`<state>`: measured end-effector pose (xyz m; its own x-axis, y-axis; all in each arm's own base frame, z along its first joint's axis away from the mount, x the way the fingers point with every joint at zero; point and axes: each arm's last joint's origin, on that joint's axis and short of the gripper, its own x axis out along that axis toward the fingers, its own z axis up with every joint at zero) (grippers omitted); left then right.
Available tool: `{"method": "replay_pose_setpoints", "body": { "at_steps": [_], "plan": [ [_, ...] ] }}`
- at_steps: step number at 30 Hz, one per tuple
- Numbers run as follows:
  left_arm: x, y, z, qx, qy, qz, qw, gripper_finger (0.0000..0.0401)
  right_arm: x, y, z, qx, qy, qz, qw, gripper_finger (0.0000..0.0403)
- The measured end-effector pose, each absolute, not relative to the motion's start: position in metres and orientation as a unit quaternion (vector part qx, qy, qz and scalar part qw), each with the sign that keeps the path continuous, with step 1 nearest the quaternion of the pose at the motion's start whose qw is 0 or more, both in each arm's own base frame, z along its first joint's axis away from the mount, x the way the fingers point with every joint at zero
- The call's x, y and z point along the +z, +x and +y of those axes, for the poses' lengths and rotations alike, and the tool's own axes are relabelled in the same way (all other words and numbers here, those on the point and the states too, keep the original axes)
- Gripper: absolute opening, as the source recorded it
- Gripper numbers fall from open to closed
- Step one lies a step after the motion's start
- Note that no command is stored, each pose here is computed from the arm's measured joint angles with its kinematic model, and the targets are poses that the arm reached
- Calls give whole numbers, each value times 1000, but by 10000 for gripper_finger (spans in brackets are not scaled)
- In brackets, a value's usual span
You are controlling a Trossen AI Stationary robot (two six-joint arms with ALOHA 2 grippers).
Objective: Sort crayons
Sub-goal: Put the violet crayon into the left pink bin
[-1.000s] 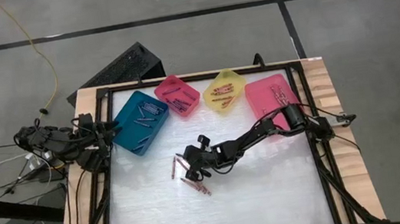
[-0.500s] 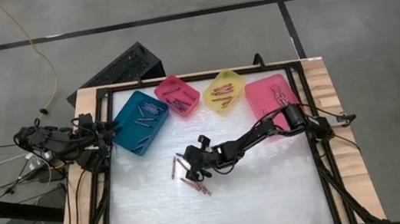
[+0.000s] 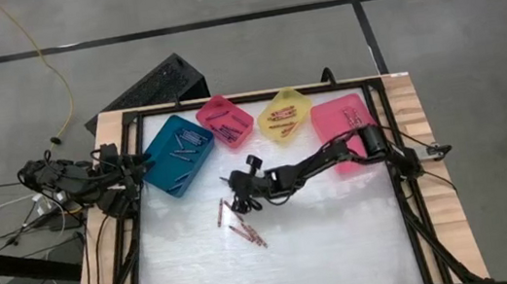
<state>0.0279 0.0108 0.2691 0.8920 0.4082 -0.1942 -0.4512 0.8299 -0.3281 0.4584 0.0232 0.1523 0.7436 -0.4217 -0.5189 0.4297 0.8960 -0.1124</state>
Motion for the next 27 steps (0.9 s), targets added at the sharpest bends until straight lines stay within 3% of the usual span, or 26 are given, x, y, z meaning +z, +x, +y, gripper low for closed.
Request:
{"method": "replay_pose_setpoints", "body": {
  "at_steps": [17, 27],
  "plan": [
    [269, 28, 11, 225, -185, 58, 955, 145, 226, 472, -64, -278, -100, 221, 929, 5],
    [269, 28, 11, 225, -185, 58, 955, 145, 225, 459, -128, -317, -31, 225, 921, 5]
  ]
}}
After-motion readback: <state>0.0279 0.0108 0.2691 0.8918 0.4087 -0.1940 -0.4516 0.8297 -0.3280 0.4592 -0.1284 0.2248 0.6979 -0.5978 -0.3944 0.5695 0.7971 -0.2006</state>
